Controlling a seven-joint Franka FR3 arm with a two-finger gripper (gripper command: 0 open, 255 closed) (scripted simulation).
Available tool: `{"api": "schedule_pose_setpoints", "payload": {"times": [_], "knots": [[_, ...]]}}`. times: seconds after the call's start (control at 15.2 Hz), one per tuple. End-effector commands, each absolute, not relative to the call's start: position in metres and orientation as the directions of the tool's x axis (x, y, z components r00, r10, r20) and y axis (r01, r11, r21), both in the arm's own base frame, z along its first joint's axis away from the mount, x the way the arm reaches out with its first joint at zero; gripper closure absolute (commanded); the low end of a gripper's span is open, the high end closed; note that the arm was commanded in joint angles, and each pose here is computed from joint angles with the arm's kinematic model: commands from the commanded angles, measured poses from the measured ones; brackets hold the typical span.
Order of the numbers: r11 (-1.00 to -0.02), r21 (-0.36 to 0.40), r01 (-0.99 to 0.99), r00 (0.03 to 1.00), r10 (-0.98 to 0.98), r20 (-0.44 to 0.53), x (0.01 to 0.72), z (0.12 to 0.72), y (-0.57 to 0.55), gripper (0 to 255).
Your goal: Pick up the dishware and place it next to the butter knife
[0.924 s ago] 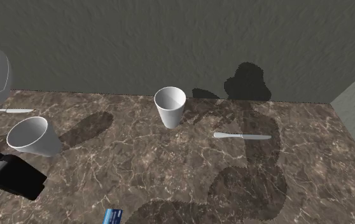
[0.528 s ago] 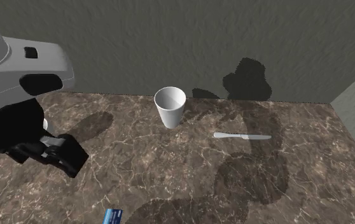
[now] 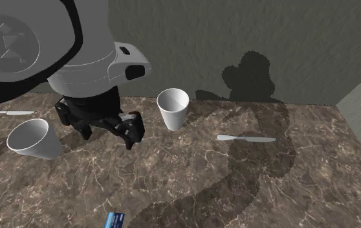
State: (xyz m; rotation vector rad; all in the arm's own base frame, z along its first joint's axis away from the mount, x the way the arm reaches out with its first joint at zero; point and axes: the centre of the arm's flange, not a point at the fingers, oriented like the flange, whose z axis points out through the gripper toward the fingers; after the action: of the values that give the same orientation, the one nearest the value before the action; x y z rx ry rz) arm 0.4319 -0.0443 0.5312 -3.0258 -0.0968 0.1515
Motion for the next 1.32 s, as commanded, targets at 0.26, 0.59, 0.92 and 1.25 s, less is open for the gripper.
{"api": "schedule_pose_setpoints", "payload": {"times": [0.26, 0.59, 0.92, 1.25], "knots": [[-0.989, -0.123, 0.081, 0.992, 0.092, -0.09, 0.497, 0.502, -0.078, 0], [-0.986, -0.132, 0.1, 0.99, 0.111, -0.084, 0.552, 0.477, -0.105, 0], [-0.983, -0.14, 0.118, 0.988, 0.13, -0.079, 0.608, 0.453, -0.131, 0], [-0.979, -0.148, 0.137, 0.986, 0.149, -0.073, 0.664, 0.428, -0.155, 0]]}}
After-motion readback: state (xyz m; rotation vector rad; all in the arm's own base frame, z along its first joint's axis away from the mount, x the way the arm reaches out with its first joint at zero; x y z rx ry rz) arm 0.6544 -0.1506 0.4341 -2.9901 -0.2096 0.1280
